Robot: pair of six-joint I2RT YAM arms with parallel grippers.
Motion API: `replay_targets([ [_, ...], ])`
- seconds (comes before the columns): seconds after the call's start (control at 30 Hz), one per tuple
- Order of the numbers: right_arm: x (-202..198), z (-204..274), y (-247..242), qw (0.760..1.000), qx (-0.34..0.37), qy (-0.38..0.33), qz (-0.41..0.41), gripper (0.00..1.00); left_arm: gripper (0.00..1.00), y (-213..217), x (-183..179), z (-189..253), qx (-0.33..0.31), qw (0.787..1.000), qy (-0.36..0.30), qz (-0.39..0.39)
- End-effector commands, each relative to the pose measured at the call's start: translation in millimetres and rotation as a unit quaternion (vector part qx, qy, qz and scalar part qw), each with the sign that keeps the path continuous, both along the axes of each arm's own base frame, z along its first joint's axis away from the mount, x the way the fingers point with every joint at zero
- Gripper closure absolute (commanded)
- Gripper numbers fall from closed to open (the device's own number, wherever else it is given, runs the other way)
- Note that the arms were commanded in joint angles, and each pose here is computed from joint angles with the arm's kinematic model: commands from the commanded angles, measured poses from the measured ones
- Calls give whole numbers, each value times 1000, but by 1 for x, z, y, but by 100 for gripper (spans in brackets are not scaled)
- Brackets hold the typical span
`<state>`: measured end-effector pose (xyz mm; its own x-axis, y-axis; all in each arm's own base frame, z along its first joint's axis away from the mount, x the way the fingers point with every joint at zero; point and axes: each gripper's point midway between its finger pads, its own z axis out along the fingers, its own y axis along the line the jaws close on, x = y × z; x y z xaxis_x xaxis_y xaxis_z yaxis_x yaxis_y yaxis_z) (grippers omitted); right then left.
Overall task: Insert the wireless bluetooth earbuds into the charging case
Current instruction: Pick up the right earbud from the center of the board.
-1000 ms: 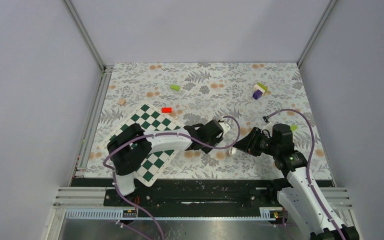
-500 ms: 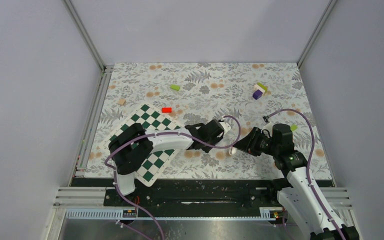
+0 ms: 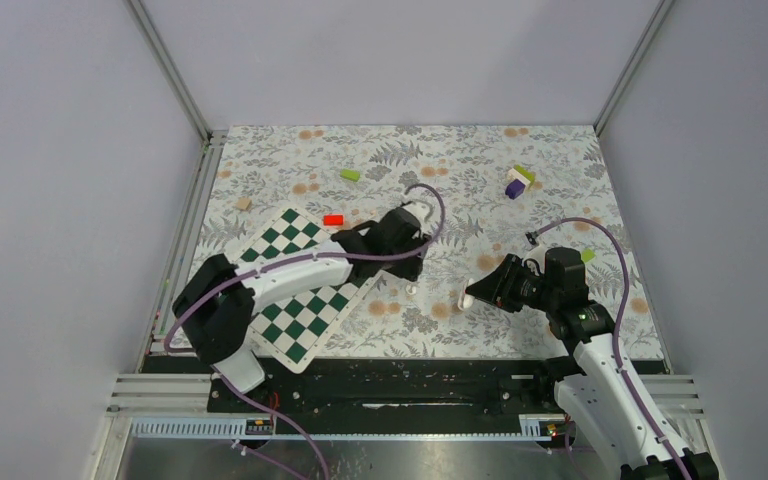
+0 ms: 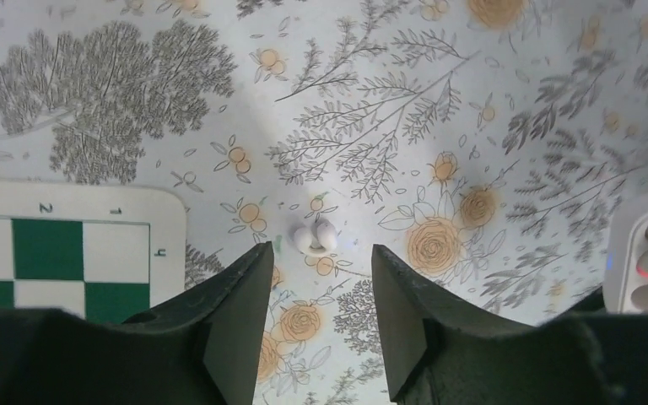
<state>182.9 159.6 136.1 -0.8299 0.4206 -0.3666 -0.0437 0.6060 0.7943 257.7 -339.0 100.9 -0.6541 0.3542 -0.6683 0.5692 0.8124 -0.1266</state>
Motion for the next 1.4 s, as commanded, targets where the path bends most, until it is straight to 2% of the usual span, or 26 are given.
replay_targets([
  [0.0,4,13,3,1000,10,-23,7,100,54,11,-7,-11,-107,974,164,116],
  [0.07,4,13,3,1000,10,-22,8,100,57,13,-13,-25,-143,953,229,136],
  [0.23,3,13,3,1000,11,-22,9,100,57,7,-32,-45,-176,923,301,162],
  [0.47,3,13,3,1000,12,-22,9,100,57,-2,-36,-57,-195,908,330,170],
  [0.83,1,13,4,1000,15,-22,10,100,58,-10,-12,-70,-187,912,312,189],
  [1.07,1,13,4,1000,15,-22,12,100,58,2,16,-71,-171,919,285,210],
  [1.37,3,13,5,1000,15,-22,15,100,58,10,22,-65,-143,933,262,203],
])
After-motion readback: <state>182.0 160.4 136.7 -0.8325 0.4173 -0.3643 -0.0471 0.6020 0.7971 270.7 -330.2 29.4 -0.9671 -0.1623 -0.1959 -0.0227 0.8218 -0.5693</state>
